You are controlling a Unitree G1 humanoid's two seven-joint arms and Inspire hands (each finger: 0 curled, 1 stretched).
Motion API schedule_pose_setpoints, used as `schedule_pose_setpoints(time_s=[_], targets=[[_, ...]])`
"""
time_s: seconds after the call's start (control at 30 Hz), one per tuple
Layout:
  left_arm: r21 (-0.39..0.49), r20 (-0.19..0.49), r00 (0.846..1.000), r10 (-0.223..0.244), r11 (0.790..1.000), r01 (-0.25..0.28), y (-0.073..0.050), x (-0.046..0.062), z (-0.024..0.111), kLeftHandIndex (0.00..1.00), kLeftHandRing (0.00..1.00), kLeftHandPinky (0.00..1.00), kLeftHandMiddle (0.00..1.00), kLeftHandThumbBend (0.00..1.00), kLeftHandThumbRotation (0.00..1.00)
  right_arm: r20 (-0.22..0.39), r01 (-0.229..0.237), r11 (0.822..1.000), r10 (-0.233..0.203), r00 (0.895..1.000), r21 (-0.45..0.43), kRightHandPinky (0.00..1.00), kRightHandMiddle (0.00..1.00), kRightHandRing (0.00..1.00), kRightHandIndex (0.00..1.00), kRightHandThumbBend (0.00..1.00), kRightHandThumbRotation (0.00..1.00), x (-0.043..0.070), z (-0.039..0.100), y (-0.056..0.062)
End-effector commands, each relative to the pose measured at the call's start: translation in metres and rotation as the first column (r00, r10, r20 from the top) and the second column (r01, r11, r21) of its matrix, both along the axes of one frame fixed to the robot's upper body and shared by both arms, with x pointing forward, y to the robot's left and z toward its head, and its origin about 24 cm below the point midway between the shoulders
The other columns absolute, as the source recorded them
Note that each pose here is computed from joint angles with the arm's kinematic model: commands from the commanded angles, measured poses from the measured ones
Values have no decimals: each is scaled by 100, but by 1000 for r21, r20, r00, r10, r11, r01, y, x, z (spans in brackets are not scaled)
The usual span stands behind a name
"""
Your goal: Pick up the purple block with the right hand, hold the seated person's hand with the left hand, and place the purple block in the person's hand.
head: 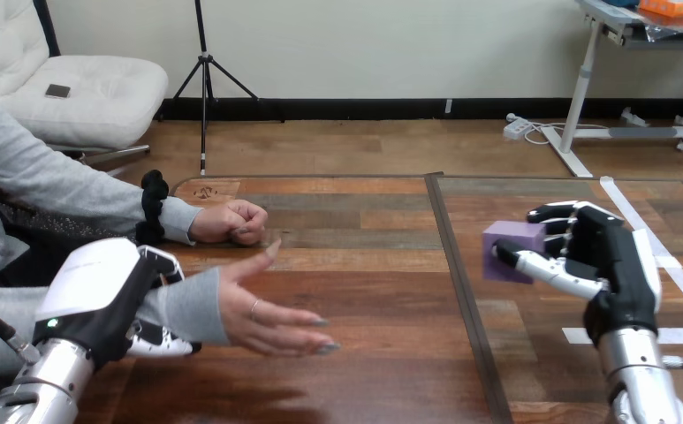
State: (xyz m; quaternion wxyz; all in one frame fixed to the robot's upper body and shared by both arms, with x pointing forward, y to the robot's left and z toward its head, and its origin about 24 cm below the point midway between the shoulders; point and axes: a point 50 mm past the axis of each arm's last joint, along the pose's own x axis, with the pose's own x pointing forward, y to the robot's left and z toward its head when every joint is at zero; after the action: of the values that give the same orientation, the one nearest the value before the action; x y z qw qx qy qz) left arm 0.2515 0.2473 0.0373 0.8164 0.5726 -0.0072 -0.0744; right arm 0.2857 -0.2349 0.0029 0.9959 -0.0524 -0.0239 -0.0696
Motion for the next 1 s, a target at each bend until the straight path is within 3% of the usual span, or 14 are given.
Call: schedule_pose_setpoints(time_s=[0.0, 0.47, 0.67, 0.97], targets=[[-77, 286, 957, -55, 994, 81, -19, 16, 52, 37, 21, 15, 30, 67, 0, 122, -46, 999, 46, 992, -3, 35, 42, 37, 44, 85, 0, 15, 23, 18], [-86, 332, 941, -65, 991, 99, -25, 16, 63, 36, 22, 16, 31, 65, 0, 120, -92, 994, 85, 989, 56, 33, 42, 37, 44, 83, 0, 17, 21, 38], [-102, 337, 939, -70, 989, 110, -28, 17, 68, 36, 22, 16, 31, 63, 0, 116, -105, 994, 102, 988, 17, 34, 43, 37, 44, 83, 0, 18, 22, 46], [-110, 365, 928, -80, 986, 128, -33, 18, 73, 36, 23, 17, 31, 64, 0, 140, -149, 987, 139, 980, 66, 34, 43, 38, 44, 82, 0, 19, 22, 61]])
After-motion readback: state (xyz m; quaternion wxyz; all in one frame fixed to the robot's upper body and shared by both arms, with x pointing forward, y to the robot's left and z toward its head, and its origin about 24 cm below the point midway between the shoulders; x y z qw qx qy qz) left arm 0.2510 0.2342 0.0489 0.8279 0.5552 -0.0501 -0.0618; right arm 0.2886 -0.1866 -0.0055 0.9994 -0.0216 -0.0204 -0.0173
